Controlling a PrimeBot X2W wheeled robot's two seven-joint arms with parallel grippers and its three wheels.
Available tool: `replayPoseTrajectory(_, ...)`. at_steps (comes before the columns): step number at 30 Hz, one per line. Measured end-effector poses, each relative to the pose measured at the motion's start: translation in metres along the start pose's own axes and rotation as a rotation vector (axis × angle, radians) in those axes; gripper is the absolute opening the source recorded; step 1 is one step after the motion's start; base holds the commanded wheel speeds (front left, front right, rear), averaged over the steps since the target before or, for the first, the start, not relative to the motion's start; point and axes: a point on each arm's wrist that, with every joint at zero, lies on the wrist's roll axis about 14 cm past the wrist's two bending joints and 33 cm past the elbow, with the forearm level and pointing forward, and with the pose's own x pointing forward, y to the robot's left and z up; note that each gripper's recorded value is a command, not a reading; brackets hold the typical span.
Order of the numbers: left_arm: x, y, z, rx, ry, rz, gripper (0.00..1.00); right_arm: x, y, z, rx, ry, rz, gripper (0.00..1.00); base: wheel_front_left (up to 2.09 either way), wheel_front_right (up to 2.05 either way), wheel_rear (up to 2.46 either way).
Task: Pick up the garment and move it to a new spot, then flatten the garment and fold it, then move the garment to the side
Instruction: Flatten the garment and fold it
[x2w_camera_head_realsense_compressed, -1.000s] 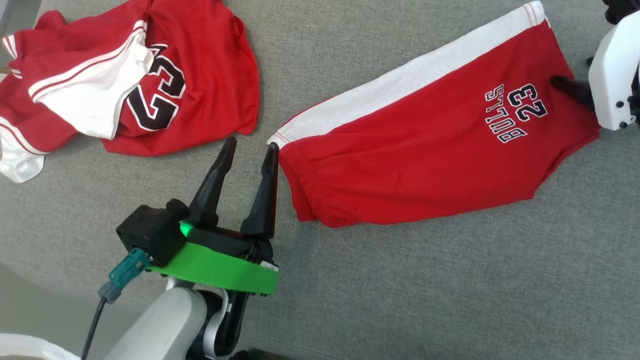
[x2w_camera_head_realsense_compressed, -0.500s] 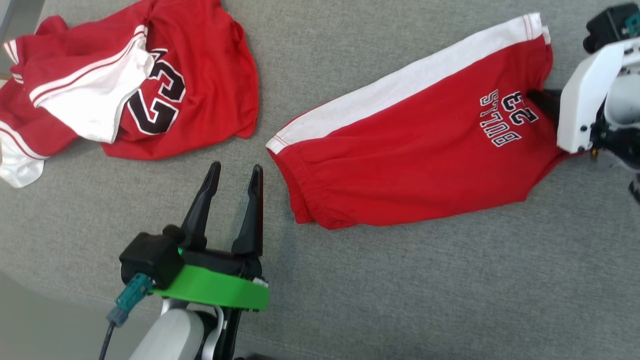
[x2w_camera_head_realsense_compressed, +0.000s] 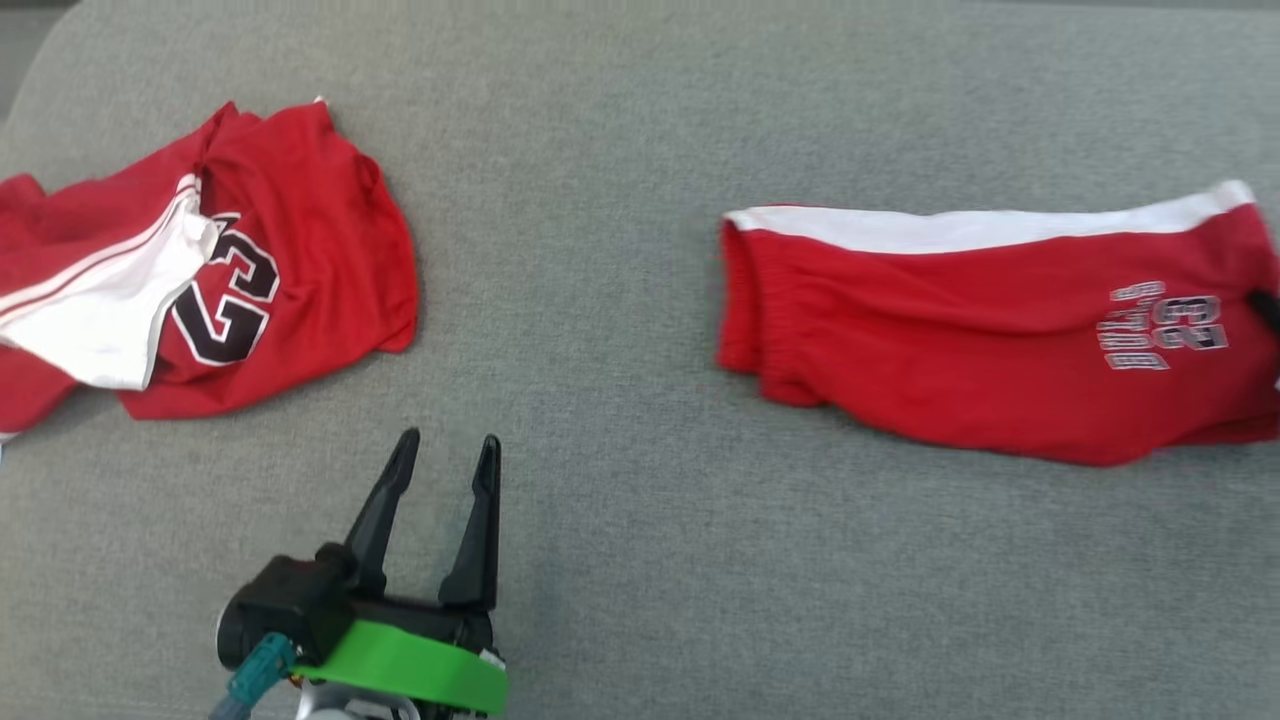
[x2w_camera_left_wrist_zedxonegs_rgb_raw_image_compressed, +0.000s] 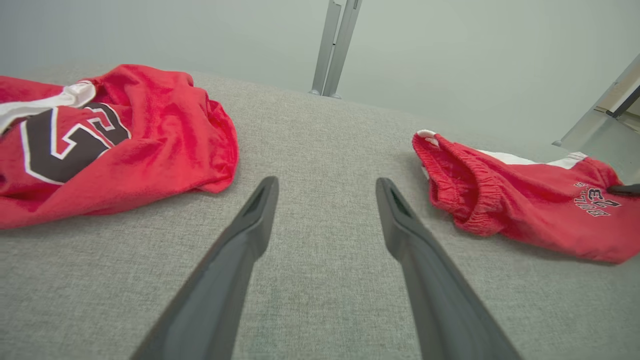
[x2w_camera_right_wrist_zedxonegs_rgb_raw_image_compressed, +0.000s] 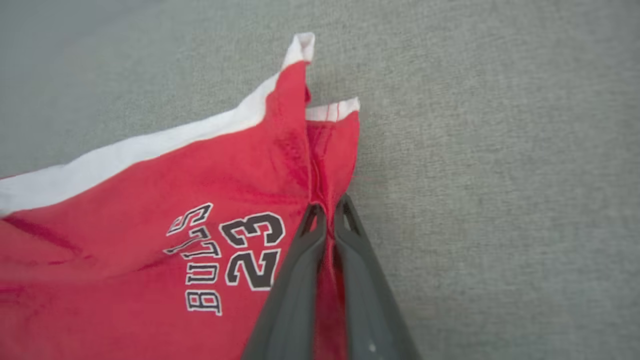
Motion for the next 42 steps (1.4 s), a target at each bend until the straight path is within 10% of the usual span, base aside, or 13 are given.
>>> replayPoseTrajectory(6, -0.010, -0.019, -0.002, -0.028, -0.004, -0.040, 1.00, -0.048, -0.031, 0.051, 0.063, -0.177, -0.083, 0.00, 0.00, 0.00, 0.00)
replayPoseTrajectory(21, -0.009, -0.030, -0.016, -0.053, 0.023, -0.073, 1.00, -0.029, 0.177, 0.007, -0.123, -0.028, 0.330, 0.00, 0.00, 0.00, 0.00)
replayPoseTrajectory(37, -0.011, -0.026, -0.034, -0.080, 0.065, -0.049, 1.00, -0.001, 0.217, -0.017, -0.206, 0.013, 0.362, 0.00, 0.00, 0.00, 0.00)
replayPoseTrajectory(38, -0.011, -0.028, -0.035, -0.081, 0.066, -0.054, 1.00, 0.001, 0.220, -0.022, -0.218, 0.029, 0.367, 0.04, 0.00, 0.00, 0.00)
replayPoseTrajectory(40, -0.012, -0.029, -0.036, -0.083, 0.068, -0.055, 1.00, 0.000, 0.227, -0.030, -0.232, 0.048, 0.385, 1.00, 0.00, 0.00, 0.00)
replayPoseTrajectory(42, -0.012, -0.030, -0.036, -0.086, 0.066, -0.057, 1.00, -0.002, 0.235, -0.034, -0.252, 0.053, 0.405, 1.00, 0.00, 0.00, 0.00)
